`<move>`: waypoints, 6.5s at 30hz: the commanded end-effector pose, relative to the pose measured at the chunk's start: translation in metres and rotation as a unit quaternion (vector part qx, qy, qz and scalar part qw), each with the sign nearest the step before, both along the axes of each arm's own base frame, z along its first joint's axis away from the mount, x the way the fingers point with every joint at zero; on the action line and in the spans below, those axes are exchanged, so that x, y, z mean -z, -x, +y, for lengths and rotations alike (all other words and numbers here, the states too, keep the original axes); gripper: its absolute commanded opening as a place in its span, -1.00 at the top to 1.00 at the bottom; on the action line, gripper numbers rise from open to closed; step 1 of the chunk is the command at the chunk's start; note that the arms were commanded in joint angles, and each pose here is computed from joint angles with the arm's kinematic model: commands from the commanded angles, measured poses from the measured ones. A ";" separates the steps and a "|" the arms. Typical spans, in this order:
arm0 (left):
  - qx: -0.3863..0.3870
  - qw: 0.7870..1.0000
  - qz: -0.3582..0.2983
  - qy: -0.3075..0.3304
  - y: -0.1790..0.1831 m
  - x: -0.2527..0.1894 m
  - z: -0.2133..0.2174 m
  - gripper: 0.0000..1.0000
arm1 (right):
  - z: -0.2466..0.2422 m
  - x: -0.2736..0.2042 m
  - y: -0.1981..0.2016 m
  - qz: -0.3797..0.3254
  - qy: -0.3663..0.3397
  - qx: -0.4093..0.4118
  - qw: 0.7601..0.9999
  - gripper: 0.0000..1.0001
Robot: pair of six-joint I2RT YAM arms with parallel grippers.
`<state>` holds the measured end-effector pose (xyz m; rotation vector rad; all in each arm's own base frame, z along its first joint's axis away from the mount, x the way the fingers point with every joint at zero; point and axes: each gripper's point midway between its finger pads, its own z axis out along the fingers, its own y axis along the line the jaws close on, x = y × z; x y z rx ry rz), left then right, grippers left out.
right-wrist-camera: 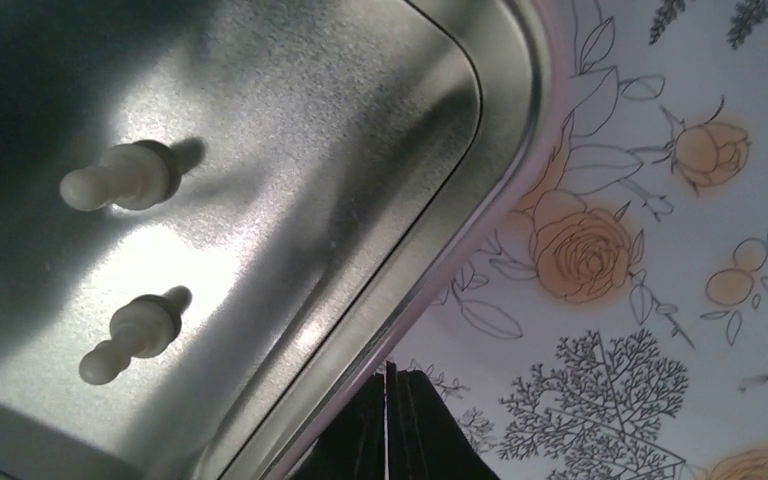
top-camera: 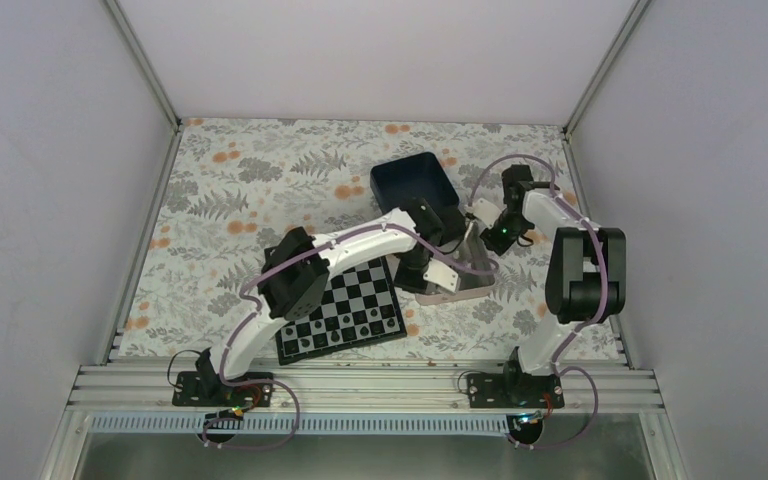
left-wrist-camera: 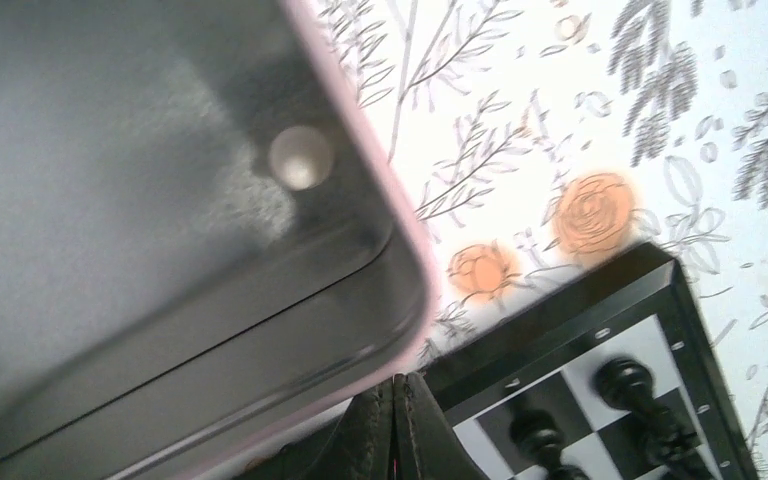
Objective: Set up the chess pieces on the board
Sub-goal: Adjust the storage box at the center of the board, then pick up the chess piece from the storage box, then place the chess piece on the chessboard, then pick up the chess piece from the storage box.
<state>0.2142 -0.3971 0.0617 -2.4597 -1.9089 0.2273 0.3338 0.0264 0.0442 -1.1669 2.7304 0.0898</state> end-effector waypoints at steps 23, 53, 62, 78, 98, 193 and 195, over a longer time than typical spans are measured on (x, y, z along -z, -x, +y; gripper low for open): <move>-0.240 0.917 -0.283 0.147 -0.141 -0.219 0.142 -1.00 | 0.047 -0.067 0.025 -0.016 -0.004 -0.082 0.997 -0.26; -0.511 0.733 -0.363 0.264 -0.228 -0.247 0.363 -1.00 | 0.084 0.019 0.013 0.045 0.017 -0.086 0.995 0.44; -0.509 0.736 -0.358 0.266 -0.226 -0.247 0.362 -1.00 | 0.081 0.017 0.017 0.045 0.027 -0.081 0.995 0.77; -0.507 0.735 -0.363 0.268 -0.223 -0.253 0.362 -1.00 | 0.163 -0.071 -0.005 -0.054 0.046 -0.169 0.983 0.91; -0.495 0.735 -0.370 0.279 -0.215 -0.266 0.360 -1.00 | 0.387 -0.064 0.033 -0.098 0.012 -0.390 0.915 0.91; -0.475 0.744 -0.370 0.290 -0.200 -0.263 0.359 -1.00 | 0.045 -0.014 0.031 0.004 0.075 -0.074 0.994 -0.09; -0.474 0.745 -0.368 0.292 -0.200 -0.263 0.358 -1.00 | 0.043 -0.010 0.032 0.004 0.074 -0.070 0.995 -0.09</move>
